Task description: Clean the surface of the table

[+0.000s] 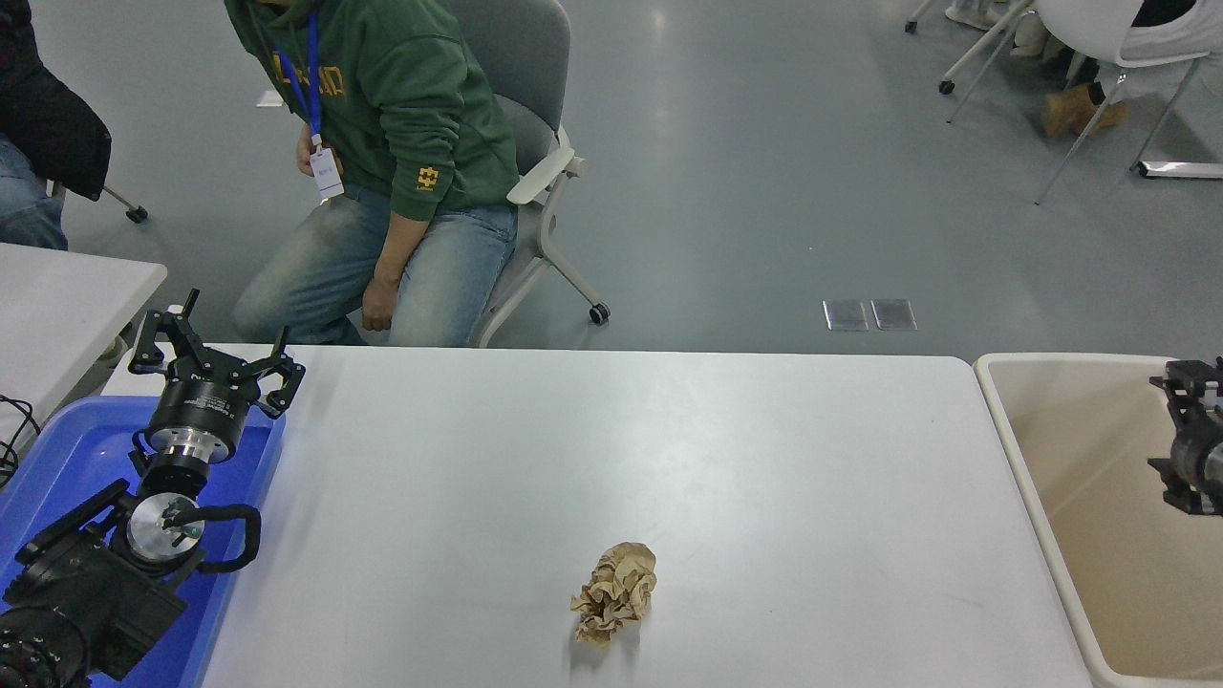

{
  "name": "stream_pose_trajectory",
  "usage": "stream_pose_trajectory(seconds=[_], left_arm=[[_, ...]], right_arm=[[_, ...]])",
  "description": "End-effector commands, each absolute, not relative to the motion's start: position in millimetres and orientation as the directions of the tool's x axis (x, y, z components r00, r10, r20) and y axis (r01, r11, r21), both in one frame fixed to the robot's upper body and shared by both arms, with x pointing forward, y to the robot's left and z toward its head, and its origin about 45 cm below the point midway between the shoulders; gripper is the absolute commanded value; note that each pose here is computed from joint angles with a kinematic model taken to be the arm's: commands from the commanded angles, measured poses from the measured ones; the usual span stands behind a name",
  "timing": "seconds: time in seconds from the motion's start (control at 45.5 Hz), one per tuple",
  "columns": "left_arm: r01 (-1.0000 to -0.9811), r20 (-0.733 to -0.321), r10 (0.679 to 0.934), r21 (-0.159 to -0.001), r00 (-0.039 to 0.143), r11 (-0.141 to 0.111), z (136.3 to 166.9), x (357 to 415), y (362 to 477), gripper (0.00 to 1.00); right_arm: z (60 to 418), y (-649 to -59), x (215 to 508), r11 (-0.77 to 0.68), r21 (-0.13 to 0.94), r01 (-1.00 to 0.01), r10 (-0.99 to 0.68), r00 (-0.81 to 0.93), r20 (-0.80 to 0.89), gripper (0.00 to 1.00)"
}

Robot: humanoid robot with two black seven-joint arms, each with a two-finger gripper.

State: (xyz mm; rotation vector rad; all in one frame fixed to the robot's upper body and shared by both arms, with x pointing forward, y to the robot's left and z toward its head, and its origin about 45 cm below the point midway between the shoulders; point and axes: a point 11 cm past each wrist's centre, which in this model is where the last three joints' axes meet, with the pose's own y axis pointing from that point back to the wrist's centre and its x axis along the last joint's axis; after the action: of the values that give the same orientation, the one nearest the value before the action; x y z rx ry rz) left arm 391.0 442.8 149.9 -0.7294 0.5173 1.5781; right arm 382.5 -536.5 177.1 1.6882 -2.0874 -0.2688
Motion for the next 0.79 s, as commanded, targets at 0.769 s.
stream_pose_trajectory(seconds=[0.769], left_arm=[[-0.9867, -0.711, 0.702, -0.083, -0.040, -0.139, 150.1, 391.2, 442.6, 1.00]], right_arm=[[181, -396, 382, -0.236, 0.138, -0.962, -0.962, 0.212, -0.171, 1.00]])
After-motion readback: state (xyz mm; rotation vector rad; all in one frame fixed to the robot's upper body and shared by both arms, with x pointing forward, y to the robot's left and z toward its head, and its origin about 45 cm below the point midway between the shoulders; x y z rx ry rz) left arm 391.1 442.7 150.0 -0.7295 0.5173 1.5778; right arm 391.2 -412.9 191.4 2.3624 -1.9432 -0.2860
